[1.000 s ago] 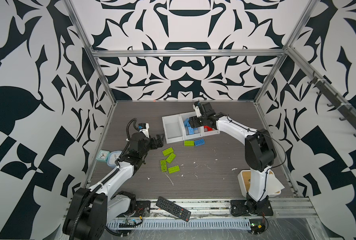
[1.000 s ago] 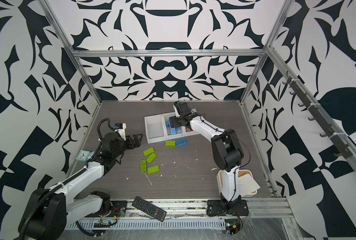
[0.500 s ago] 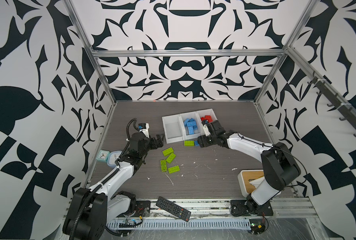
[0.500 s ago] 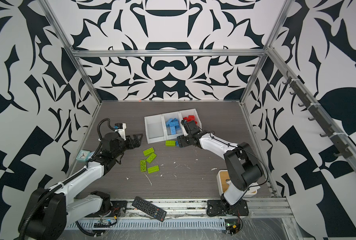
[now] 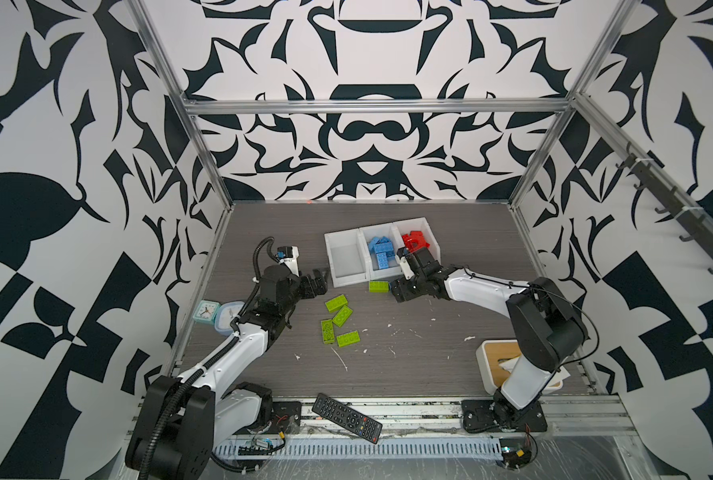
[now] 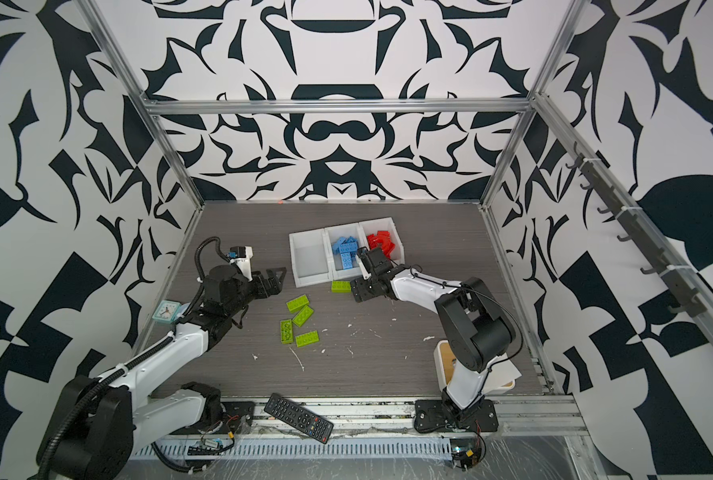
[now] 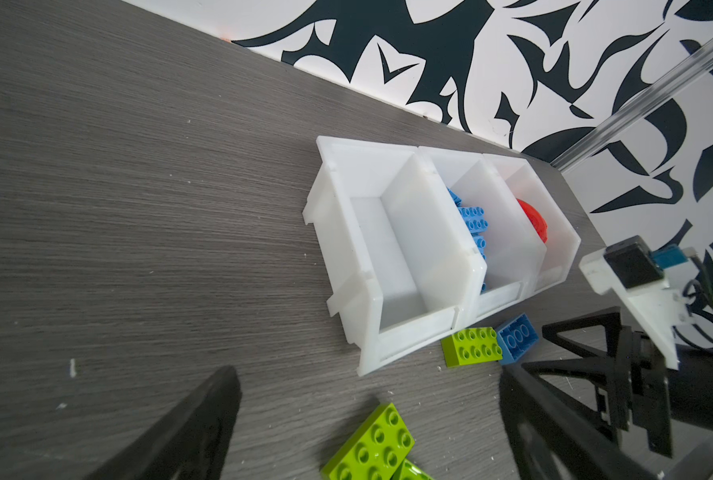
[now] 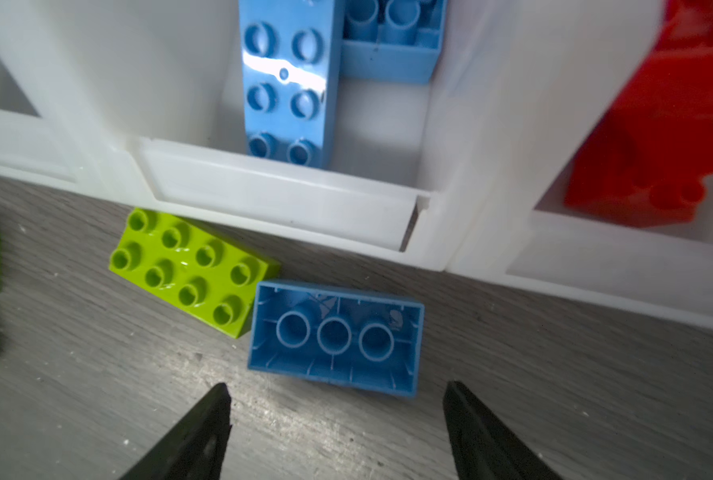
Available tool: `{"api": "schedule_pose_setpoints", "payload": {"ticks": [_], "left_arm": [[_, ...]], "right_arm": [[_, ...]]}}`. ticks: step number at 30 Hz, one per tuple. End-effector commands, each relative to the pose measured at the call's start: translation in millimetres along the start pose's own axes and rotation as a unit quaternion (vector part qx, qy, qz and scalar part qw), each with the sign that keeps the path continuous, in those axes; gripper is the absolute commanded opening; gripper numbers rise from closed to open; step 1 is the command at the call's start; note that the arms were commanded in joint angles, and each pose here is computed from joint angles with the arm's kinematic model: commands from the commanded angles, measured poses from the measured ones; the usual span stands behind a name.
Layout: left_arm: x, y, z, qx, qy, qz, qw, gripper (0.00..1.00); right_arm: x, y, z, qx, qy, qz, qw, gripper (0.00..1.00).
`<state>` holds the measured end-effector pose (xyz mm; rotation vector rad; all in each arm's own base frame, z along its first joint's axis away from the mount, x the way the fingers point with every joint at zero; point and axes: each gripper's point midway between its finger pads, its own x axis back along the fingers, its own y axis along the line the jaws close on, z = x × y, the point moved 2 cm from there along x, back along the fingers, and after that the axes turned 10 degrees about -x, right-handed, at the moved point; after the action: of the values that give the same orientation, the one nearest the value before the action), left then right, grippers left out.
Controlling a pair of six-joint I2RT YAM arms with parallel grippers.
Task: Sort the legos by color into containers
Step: 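Lower the right gripper to the pile and grasp a blue brick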
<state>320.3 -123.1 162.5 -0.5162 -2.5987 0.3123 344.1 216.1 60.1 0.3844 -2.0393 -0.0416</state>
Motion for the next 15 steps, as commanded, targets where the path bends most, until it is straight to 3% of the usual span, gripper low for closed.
{"api": "schedule_pose_setpoints", "payload": {"ticks": [1,15], "left_arm": [[0,1,0,-0.002,-0.003,-0.002,1.000,1.00],[0,1,-1,-0.003,-0.003,-0.002,1.000,1.00]], "right_arm": [[8,6,-21,0.011,-0.032,0.002,0.999,0.83],[-12,8,-23,0.015,-0.020,0.006,1.000,0.84]]}}
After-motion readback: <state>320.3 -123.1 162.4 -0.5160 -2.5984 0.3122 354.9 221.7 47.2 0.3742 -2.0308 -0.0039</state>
